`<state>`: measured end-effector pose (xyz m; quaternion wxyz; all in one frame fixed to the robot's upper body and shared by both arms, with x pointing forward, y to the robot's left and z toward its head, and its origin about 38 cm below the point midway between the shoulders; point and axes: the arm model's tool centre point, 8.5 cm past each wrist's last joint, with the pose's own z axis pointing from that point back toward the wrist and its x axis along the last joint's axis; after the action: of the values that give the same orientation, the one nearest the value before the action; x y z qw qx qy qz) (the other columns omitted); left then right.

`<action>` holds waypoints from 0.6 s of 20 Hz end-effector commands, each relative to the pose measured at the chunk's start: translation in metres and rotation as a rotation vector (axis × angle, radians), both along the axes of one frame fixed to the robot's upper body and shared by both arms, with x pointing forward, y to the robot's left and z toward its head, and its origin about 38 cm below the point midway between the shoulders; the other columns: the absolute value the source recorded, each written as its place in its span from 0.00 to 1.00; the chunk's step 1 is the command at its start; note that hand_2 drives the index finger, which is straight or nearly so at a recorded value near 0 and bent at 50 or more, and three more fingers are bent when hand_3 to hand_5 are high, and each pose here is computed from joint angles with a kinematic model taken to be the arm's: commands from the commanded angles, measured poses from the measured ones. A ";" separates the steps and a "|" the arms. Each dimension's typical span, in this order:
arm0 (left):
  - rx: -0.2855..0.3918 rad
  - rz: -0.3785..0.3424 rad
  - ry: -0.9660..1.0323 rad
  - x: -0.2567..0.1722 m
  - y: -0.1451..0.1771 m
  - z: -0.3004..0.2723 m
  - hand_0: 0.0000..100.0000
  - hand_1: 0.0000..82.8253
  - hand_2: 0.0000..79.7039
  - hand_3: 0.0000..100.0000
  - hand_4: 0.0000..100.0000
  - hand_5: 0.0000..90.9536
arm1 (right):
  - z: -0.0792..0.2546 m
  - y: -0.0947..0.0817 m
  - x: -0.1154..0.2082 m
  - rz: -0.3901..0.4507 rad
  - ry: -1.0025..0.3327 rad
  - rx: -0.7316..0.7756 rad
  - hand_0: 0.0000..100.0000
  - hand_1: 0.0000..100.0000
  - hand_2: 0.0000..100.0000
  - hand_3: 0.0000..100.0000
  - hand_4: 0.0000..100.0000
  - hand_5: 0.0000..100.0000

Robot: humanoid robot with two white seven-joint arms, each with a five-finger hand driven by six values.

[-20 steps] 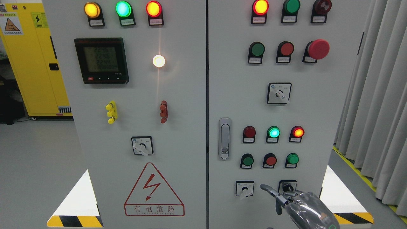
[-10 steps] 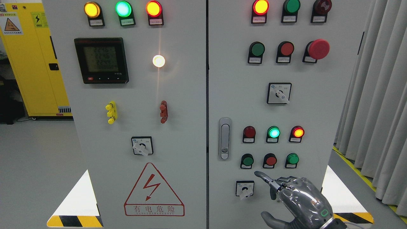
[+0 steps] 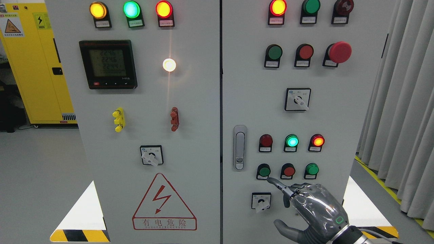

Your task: Press green start button

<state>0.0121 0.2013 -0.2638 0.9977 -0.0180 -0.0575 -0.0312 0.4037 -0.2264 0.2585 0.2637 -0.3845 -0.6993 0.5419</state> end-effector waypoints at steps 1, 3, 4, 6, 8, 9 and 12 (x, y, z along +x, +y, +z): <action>-0.004 -0.001 -0.046 0.021 -0.002 0.000 0.12 0.67 0.00 0.00 0.00 0.00 | -0.007 0.005 0.010 0.008 0.027 0.005 0.40 0.62 0.00 0.65 0.69 0.65; -0.004 -0.001 -0.047 0.022 -0.002 0.000 0.12 0.67 0.00 0.00 0.00 0.00 | -0.004 0.005 0.012 0.007 0.023 0.006 0.40 0.62 0.00 0.65 0.69 0.65; -0.004 -0.001 -0.047 0.022 -0.002 0.000 0.12 0.67 0.00 0.00 0.00 0.00 | -0.005 0.005 0.012 0.006 0.026 0.005 0.40 0.62 0.00 0.65 0.69 0.65; -0.004 -0.001 -0.047 0.022 -0.002 0.000 0.12 0.67 0.00 0.00 0.00 0.00 | -0.007 0.004 0.014 0.004 0.034 0.007 0.40 0.62 0.00 0.65 0.69 0.65; -0.004 -0.001 -0.047 0.022 -0.002 0.000 0.12 0.67 0.00 0.00 0.00 0.00 | -0.009 0.004 0.015 0.002 0.041 0.008 0.40 0.62 0.00 0.65 0.69 0.65; -0.003 -0.001 -0.047 0.022 -0.001 0.000 0.12 0.67 0.00 0.00 0.00 0.00 | -0.010 0.004 0.015 0.001 0.044 0.007 0.40 0.62 0.00 0.65 0.69 0.65; -0.004 -0.001 -0.047 0.022 -0.002 0.000 0.12 0.67 0.00 0.00 0.00 0.00 | -0.011 0.003 0.017 -0.007 0.052 0.012 0.40 0.62 0.00 0.65 0.69 0.65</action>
<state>0.0121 0.2012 -0.2638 0.9977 -0.0180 -0.0574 -0.0312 0.4144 -0.2238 0.2561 0.2723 -0.3794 -0.6983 0.5424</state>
